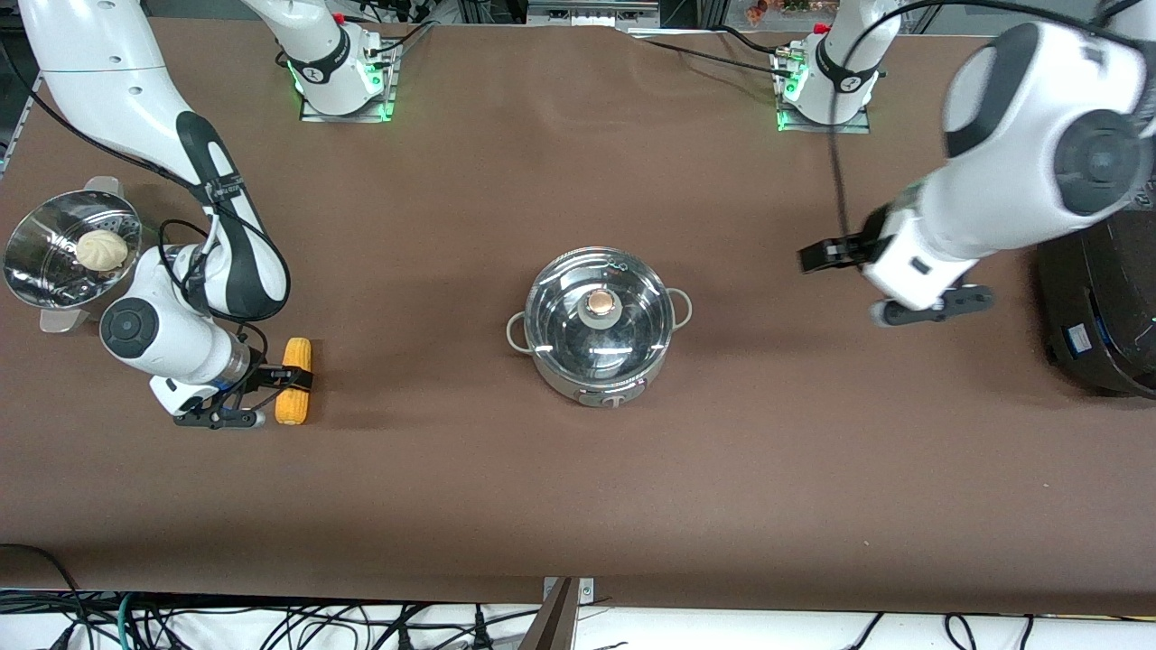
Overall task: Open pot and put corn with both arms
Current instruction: 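Lower the left gripper onto the glass lid knob and grasp it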
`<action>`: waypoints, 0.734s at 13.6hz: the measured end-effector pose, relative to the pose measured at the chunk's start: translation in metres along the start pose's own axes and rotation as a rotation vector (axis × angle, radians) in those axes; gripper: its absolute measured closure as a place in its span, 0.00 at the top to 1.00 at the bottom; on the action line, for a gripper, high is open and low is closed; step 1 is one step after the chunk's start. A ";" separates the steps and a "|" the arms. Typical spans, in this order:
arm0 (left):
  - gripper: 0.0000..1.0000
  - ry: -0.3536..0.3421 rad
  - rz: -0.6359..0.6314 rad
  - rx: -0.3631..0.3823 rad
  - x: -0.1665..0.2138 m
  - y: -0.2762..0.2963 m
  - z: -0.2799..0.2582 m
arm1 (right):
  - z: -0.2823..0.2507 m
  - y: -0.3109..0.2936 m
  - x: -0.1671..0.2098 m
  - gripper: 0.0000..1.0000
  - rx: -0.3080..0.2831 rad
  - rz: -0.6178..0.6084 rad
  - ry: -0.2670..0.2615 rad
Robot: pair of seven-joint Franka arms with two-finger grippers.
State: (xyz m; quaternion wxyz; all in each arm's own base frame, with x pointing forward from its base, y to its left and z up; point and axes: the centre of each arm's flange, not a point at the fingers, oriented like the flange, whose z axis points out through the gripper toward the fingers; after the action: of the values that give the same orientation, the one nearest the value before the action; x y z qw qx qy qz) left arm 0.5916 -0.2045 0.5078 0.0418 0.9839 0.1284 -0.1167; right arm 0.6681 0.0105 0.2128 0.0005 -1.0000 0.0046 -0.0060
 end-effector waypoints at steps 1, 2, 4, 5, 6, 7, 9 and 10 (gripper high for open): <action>1.00 0.010 -0.034 -0.017 -0.006 0.029 0.014 | 0.001 0.000 -0.001 1.00 0.000 -0.001 0.003; 1.00 0.028 -0.067 -0.036 -0.010 0.057 0.030 | 0.002 -0.001 -0.001 1.00 0.000 -0.001 0.008; 1.00 0.069 -0.122 -0.072 -0.021 0.113 0.068 | 0.006 -0.001 -0.003 1.00 0.001 -0.002 0.016; 1.00 0.079 -0.133 -0.082 -0.025 0.137 0.088 | 0.008 -0.001 -0.004 1.00 0.001 -0.002 0.019; 1.00 0.083 -0.137 -0.084 -0.028 0.156 0.104 | 0.010 -0.002 -0.006 1.00 0.002 -0.003 0.022; 0.99 0.083 -0.140 -0.084 -0.029 0.173 0.117 | 0.013 -0.002 -0.007 0.95 0.002 -0.007 0.020; 0.99 0.085 -0.149 -0.087 -0.031 0.197 0.130 | 0.017 -0.002 -0.011 0.69 0.001 -0.044 -0.002; 0.99 0.084 -0.146 -0.085 -0.034 0.206 0.136 | 0.019 -0.003 -0.013 0.57 0.001 -0.061 -0.018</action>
State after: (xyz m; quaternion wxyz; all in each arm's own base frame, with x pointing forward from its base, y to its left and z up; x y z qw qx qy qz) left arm 0.5841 -0.4266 0.3949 0.0697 0.9734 0.2061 -0.0724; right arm 0.6550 0.0133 0.1941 0.0011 -0.9997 -0.0260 0.0028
